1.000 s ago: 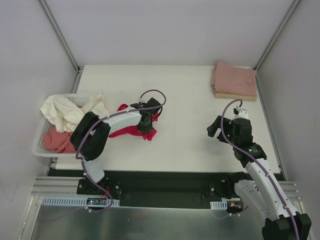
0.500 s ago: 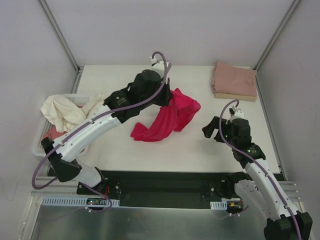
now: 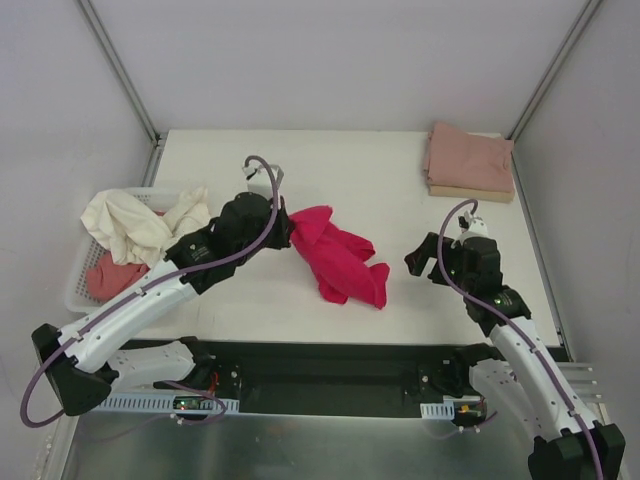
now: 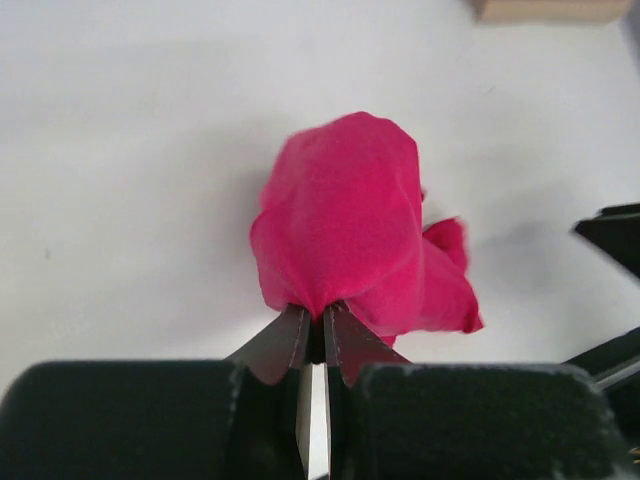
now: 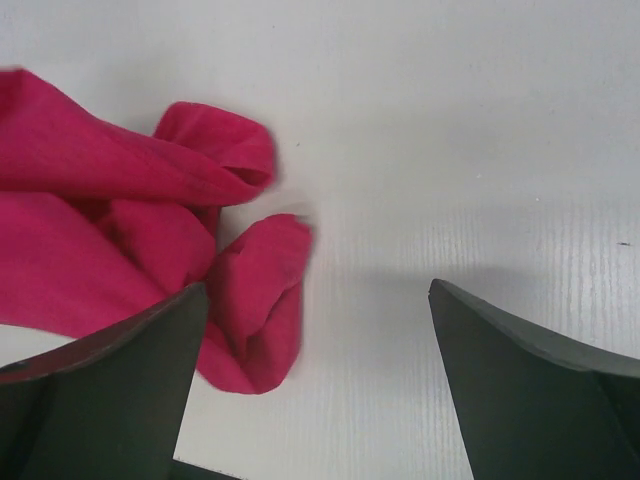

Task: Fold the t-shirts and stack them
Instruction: Flatten out the tshirt

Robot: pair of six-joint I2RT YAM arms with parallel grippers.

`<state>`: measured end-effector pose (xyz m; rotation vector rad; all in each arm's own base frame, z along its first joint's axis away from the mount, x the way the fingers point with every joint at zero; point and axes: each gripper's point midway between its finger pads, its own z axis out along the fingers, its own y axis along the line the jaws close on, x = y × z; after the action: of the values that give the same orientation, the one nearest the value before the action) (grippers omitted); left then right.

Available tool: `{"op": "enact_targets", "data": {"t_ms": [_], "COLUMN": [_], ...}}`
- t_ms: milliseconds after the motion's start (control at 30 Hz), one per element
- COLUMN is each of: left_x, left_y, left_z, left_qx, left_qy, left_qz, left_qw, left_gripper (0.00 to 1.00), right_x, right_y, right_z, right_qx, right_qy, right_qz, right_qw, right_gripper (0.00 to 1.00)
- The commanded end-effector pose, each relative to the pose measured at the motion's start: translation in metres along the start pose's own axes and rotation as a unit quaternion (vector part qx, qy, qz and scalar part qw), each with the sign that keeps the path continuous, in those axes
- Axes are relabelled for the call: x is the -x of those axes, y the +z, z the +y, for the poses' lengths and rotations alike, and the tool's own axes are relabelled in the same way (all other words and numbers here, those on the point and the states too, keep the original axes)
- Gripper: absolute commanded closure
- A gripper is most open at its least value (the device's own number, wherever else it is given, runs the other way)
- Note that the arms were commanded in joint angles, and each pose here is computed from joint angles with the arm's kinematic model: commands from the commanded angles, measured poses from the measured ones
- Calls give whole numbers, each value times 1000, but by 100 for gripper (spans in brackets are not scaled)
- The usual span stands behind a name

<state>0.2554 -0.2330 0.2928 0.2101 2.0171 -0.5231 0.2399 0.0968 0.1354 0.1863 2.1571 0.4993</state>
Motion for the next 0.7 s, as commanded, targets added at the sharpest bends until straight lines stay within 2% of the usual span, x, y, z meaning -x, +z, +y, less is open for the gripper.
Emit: {"op": "enact_targets", "data": {"t_ms": [0, 167, 267, 300, 333, 400, 467, 500, 567, 633, 667], "left_x": [-71, -138, -157, -161, -163, -168, -172, -173, -175, -174, -174], "left_y": [14, 14, 10, 9, 8, 8, 8, 8, 8, 7, 7], "left_z": [37, 70, 79, 80, 81, 83, 84, 84, 86, 89, 89], "left_qx": [38, 65, 68, 69, 70, 70, 69, 70, 74, 80, 79], "left_qy": [-75, -120, -139, -141, -143, -150, -153, -157, -161, -163, -165], "left_qz": [49, 96, 107, 108, 109, 109, 113, 112, 111, 106, 104], "left_qw": [995, 986, 982, 982, 981, 980, 979, 979, 978, 978, 978], "left_gripper": [100, 100, 100, 100, 100, 100, 100, 100, 100, 100, 100], "right_x": [-1, -12, -12, -21, -5, -10, 5, -8, 0, -16, -11], "right_y": [6, 21, 37, 48, 53, 75, 90, 106, 121, 141, 148], "right_z": [8, 29, 43, 44, 60, 68, 89, 84, 90, 88, 96], "right_qx": [15, 31, 13, 5, 6, -5, -12, -35, -61, -75, -70], "right_qy": [-7, -42, -71, -80, -98, -115, -123, -125, -101, -94, -88], "right_qz": [10, 66, 90, 115, 98, 124, 120, 147, 138, 166, 166], "right_qw": [1000, 996, 993, 990, 990, 986, 985, 981, 983, 979, 980], "right_gripper": [3, 3, 3, 3, 3, 3, 1, 1, 1, 4, 7]}}
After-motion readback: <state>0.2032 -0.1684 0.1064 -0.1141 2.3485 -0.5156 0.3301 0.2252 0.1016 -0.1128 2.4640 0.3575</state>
